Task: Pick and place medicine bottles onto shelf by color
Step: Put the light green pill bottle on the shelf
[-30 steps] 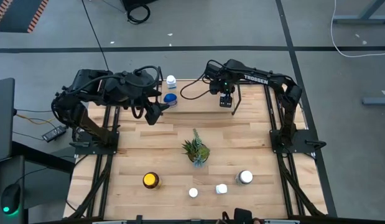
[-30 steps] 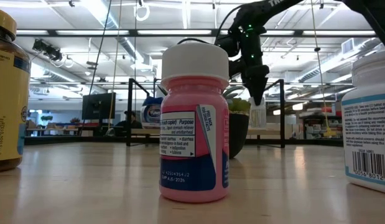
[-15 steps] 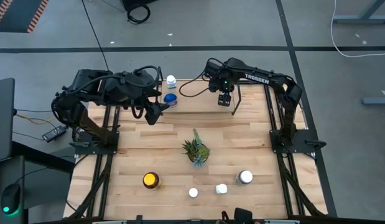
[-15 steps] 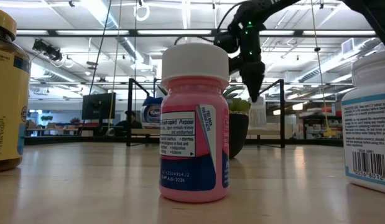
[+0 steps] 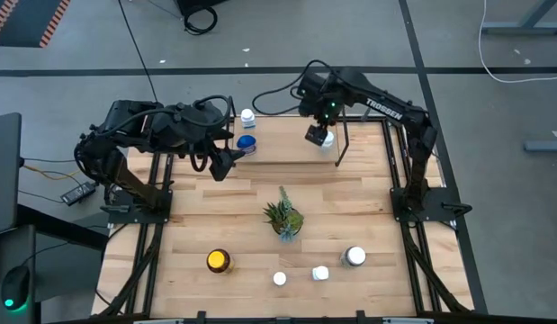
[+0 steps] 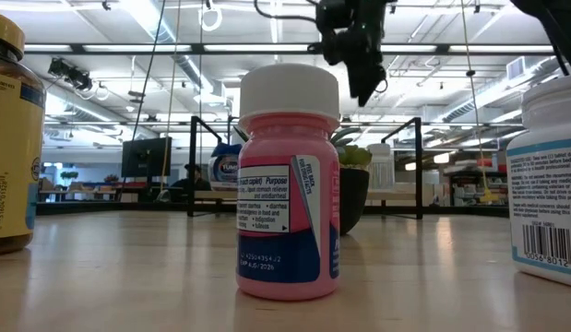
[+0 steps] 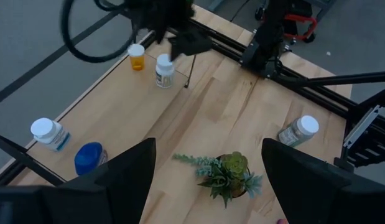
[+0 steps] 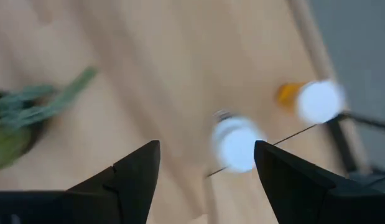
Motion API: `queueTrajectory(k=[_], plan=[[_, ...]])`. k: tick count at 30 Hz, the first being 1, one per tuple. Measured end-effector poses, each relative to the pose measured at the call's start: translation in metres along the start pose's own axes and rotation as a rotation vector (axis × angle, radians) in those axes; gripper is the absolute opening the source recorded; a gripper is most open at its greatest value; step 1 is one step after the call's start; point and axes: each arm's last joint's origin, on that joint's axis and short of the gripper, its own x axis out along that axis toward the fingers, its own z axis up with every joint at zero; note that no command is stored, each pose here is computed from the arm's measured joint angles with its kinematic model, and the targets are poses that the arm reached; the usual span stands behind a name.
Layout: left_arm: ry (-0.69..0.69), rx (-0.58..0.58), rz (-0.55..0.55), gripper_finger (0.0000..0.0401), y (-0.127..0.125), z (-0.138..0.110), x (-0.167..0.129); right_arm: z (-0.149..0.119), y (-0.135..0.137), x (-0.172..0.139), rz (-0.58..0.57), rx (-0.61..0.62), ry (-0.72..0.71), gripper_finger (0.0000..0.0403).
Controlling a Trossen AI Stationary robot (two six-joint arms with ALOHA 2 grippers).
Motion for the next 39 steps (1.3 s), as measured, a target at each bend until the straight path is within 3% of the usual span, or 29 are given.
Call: queueTrajectory(k=[5, 17, 22, 27, 34, 39], plan=[[0.000, 0.039, 0.000, 0.0298, 0.000, 0.000, 0.000, -0.010, 0.038, -0.002, 0.109, 0.013, 0.053, 0.0267], [0.008, 0.109, -0.009, 0.0298, 0.000, 0.000, 0.000, -0.044, 0.144, -0.010, 0.150, 0.025, 0.088, 0.0267], [0.069, 0.165, -0.035, 0.0298, 0.001, -0.005, 0.000, -0.068, 0.188, -0.013, 0.135, 0.012, 0.097, 0.0267], [0.123, 0.236, -0.051, 0.0298, 0.001, -0.010, -0.001, -0.106, 0.228, 0.001, 0.101, -0.076, 0.174, 0.0267], [0.126, 0.253, -0.097, 0.0298, -0.008, -0.017, -0.009, -0.166, 0.247, 0.025, 0.032, -0.118, 0.298, 0.0267], [0.131, 0.227, -0.113, 0.0298, -0.013, -0.020, -0.011, -0.203, 0.237, 0.027, 0.110, 0.007, 0.242, 0.0267]])
